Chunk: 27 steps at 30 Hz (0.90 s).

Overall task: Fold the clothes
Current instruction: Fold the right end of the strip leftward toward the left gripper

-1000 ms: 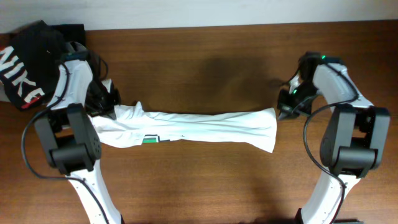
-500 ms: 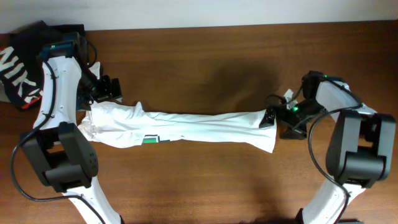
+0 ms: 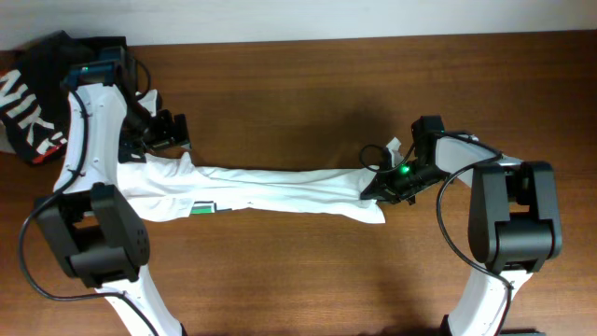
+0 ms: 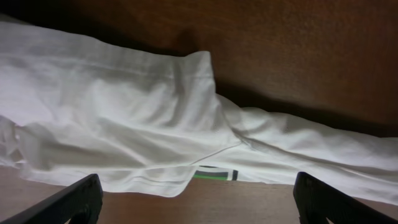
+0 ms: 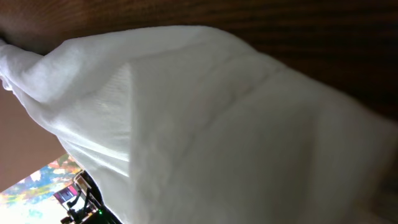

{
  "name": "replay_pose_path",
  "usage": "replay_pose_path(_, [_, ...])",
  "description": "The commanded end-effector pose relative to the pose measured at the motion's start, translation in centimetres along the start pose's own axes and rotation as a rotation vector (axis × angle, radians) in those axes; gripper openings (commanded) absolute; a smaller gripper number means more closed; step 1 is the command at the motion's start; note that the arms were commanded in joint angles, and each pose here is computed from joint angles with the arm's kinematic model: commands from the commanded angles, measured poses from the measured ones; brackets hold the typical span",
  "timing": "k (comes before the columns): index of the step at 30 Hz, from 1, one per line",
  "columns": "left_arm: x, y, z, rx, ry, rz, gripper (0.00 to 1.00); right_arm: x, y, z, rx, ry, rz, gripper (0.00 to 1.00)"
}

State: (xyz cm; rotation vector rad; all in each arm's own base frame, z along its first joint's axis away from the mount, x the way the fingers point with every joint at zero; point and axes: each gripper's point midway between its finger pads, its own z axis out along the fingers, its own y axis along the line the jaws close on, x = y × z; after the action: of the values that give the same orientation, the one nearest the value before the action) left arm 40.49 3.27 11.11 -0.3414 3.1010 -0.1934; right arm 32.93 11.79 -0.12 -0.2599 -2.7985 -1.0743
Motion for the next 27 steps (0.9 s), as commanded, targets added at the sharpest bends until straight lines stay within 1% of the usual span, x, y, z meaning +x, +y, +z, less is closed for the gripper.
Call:
replay_pose_path(1, [0.1,-1.0,0.3,0.017,0.009,0.017,0.98,0.7,-2.5,0.9,0.081,0.027,0.046,0.04])
replay_pose_path(3, [0.1,-1.1,0.4,0.017,0.009,0.021,0.98,0.5,-3.3,0.0,0.075,0.014,0.082,0.04])
replay_pose_path(4, [0.1,-1.1,0.4,0.017,0.01,0.02,0.98,0.4,-4.2,-1.1,0.067,0.001,0.124,0.04])
replay_pose_path(6, [0.2,-0.9,0.4,0.009,0.011,0.02,0.98,0.4,-5.7,-3.3,0.051,-0.026,0.154,0.04])
replay_pose_path(9, [0.0,-0.9,0.4,0.007,0.003,0.021,0.98,0.9,-7.7,-7.3,0.072,-0.089,0.219,0.04])
replay_pose_path(12, [-0.3,-0.9,0.4,0.009,-0.007,0.022,0.98,1.0,-6.1,-11.1,0.076,-0.188,0.191,0.04])
replay_pose_path(14, [-0.5,-1.0,0.5,0.009,-0.014,0.024,0.98,1.6,-3.0,-13.0,0.105,-0.252,0.118,0.04])
replay_pose_path(15, [-0.6,-1.0,0.5,0.01,-0.016,0.024,0.98,1.8,-1.7,-13.1,0.125,-0.267,0.097,0.04])
replay_pose_path(18, [-0.7,-0.9,1.2,0.009,-0.004,0.023,0.98,2.4,3.4,-10.9,0.129,-0.256,-0.018,0.04])
replay_pose_path(20, [-0.7,-0.8,2.0,0.009,0.017,0.02,0.98,2.0,7.1,-7.6,0.128,-0.254,-0.082,0.04])
replay_pose_path(21, [-0.6,-0.8,2.4,0.008,0.03,0.018,0.98,1.4,10.1,-5.8,0.114,-0.292,-0.148,0.04])
replay_pose_path(25, [-0.5,-0.8,2.6,0.008,0.036,0.017,0.98,0.4,14.5,-3.1,0.135,-0.405,-0.247,0.04])
replay_pose_path(27, [-0.5,-0.8,2.6,0.008,0.036,0.017,0.98,0.6,16.4,-0.8,0.131,-0.419,-0.315,0.04])
